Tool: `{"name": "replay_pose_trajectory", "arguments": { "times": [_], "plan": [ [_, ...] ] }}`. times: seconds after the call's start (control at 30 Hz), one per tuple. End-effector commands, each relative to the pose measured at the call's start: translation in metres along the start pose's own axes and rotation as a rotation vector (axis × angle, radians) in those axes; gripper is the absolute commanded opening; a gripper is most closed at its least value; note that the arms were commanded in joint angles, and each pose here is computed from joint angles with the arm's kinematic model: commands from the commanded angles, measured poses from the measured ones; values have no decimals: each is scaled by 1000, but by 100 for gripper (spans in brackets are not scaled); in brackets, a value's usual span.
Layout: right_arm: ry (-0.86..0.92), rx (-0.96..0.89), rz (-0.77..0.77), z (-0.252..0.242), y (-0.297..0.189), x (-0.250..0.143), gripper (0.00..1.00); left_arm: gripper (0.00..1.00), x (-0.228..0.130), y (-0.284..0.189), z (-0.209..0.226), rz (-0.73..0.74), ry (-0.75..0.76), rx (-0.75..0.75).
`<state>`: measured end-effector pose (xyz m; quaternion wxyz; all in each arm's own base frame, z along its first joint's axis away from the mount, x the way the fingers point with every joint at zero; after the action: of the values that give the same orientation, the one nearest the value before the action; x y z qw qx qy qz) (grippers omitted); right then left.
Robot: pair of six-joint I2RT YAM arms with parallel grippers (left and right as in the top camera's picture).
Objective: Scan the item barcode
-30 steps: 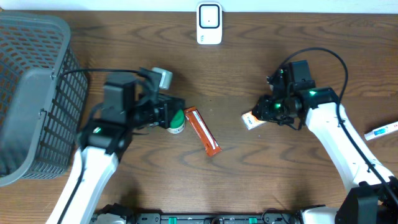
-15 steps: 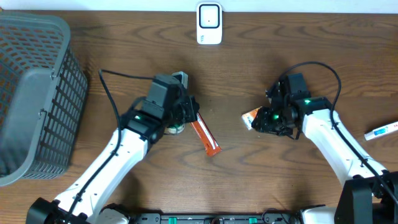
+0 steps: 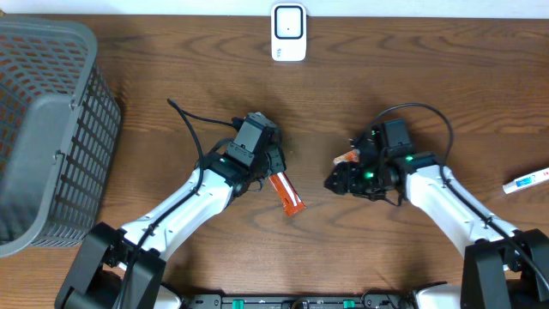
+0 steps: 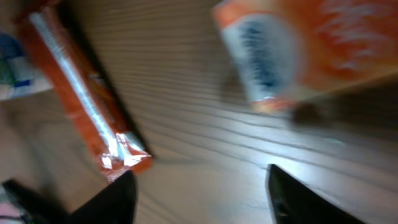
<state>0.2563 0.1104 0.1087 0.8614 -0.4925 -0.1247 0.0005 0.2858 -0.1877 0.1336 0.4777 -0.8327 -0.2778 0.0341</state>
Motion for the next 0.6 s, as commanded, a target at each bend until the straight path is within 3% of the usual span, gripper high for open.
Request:
{"name": "replay_pose_trajectory", "arguments": {
  "times": [0.0, 0.13, 0.33, 0.57],
  "plan": [
    [-45, 98, 13, 17, 9, -3, 71, 7, 5, 4, 10, -22, -11, 40],
    [-133, 122, -37, 24, 12, 5, 80, 7, 10, 3, 14, -50, 0, 64],
    [-146, 249, -28, 26, 33, 12, 81, 7, 9, 4, 19, -55, 7, 102],
    [-67, 321, 88, 12, 69, 1, 61, 7, 7, 11, 24, -39, 5, 126]
  ]
}}
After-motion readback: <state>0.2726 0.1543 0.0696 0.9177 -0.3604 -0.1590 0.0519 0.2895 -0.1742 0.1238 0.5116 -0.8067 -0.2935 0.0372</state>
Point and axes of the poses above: each gripper's point midway between its finger pads, its own y axis out along the fingers, its own z axis along the line the jaws close on, x = y × z, the point moved 8 cm from there along -y, back along the fingers, and after that the axes turned 13 degrees about -y, right-handed, at the moved point
